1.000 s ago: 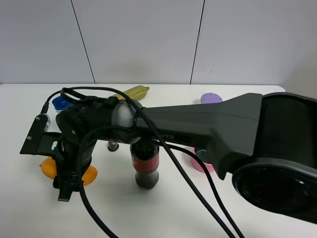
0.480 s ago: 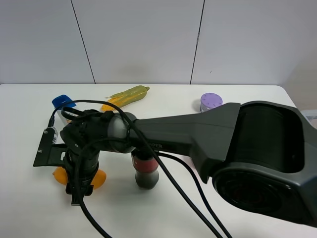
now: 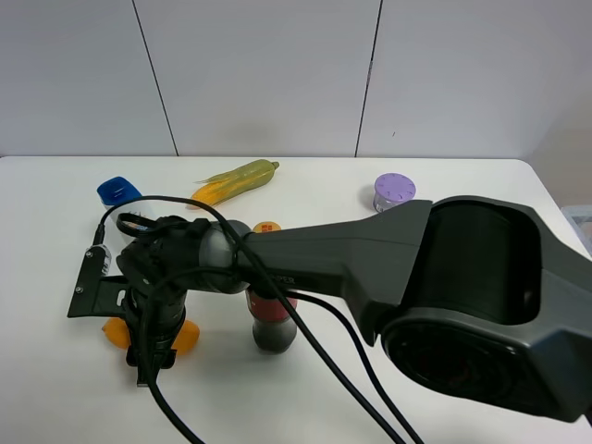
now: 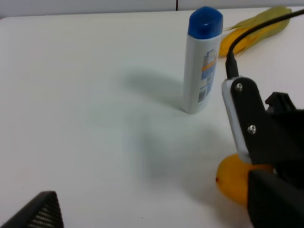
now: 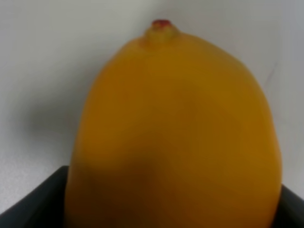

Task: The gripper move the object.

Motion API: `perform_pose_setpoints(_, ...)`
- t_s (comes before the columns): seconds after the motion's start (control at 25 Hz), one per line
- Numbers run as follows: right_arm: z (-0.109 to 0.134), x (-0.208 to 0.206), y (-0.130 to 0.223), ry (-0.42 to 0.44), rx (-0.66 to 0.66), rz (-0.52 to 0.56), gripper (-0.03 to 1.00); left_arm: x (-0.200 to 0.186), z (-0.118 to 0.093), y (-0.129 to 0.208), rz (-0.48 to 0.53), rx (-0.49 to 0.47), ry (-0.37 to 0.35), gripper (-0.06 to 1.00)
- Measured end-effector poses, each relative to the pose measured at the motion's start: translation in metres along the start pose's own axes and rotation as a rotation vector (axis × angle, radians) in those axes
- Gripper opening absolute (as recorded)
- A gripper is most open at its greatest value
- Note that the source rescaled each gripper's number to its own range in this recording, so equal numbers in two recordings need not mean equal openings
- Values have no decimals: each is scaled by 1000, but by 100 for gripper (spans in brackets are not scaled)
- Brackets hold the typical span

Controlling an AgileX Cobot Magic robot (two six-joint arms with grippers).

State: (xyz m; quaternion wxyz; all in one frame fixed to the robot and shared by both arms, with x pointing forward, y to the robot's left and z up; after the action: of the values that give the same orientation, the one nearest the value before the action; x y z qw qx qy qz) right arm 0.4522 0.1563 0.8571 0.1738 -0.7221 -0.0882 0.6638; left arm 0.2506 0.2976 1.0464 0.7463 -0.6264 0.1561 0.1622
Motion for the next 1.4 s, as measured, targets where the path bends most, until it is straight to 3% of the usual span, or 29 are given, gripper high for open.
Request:
perform_pose_setpoints(0.52, 0, 2, 2, 2, 34, 16, 3, 0, 0, 0, 0, 0, 0, 100)
perform_pose_setpoints(0.68, -1, -1, 1, 12, 28, 12, 55, 0, 0, 0, 0, 0, 0, 100)
perform_pose_setpoints(0.8, -2, -2, 0, 16, 33, 2, 65, 0, 0, 0, 0, 0, 0, 100)
perform_pose_setpoints(1.16, -2, -15, -4, 15, 36, -1, 69, 0, 0, 0, 0, 0, 0, 100)
perform_pose_setpoints(1.4, -1, -77, -18, 15, 78, -46, 69, 0, 0, 0, 0, 0, 0, 100)
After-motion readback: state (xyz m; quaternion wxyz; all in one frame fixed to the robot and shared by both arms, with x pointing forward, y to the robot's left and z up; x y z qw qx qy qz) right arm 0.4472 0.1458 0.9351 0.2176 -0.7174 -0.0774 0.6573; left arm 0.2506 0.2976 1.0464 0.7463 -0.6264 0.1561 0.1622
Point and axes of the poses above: a point on each arm's last joint axis where the gripper is mounted, x pointing out along that axis toward the gripper, z along the wrist's bending axis when the last joint is at zero, y = z × x, the point moved 2 cm from there along x, pointing out along that axis toward the gripper, and after that the axes turned 11 degrees about x, right-handed, at the moved point
